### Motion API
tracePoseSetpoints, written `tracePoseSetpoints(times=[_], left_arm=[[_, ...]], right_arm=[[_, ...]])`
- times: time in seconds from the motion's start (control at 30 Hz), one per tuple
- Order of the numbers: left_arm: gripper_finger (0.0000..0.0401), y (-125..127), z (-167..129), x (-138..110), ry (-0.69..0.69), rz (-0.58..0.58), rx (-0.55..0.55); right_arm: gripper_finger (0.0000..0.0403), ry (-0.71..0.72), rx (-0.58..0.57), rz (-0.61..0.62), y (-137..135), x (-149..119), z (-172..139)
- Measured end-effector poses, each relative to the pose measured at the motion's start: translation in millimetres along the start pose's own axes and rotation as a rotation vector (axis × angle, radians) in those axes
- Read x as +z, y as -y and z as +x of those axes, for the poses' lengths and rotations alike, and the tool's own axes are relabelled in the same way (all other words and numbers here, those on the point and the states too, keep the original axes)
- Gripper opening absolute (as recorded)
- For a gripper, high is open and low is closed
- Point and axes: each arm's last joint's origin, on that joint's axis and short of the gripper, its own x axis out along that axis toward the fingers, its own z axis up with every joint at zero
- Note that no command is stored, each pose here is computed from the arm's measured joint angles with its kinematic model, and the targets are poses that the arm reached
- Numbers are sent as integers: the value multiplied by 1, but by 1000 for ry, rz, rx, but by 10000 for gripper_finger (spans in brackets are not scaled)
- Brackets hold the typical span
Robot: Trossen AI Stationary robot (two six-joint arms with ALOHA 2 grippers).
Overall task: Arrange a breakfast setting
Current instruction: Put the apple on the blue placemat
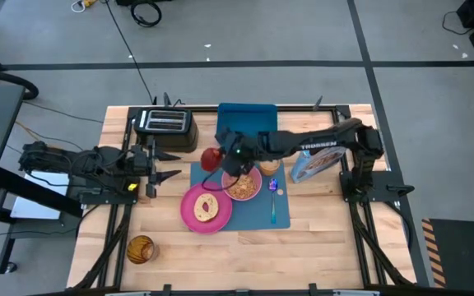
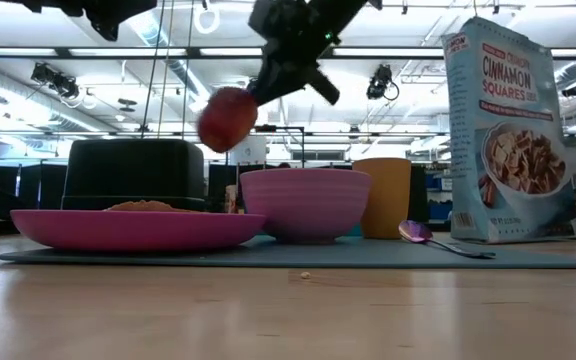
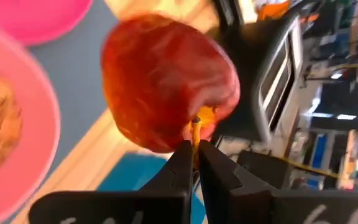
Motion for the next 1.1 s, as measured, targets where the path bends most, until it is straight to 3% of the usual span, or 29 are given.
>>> tracePoseSetpoints(times=[0.17,0.47,0.63,1.1], left_arm=[[192,-1,-2,8,-8,7,-1],[192,-3,-7,10,-34,14,-3],[192,-3,-8,9,-39,15,-3],[192,-3,-8,9,-40,19,-3]], right_arm=[[18,28,-22,-12,-6,15,19],[18,-75,149,-87,-6,26,60],[18,-113,213,-133,-19,26,78],[30,-127,253,-155,-30,29,88]])
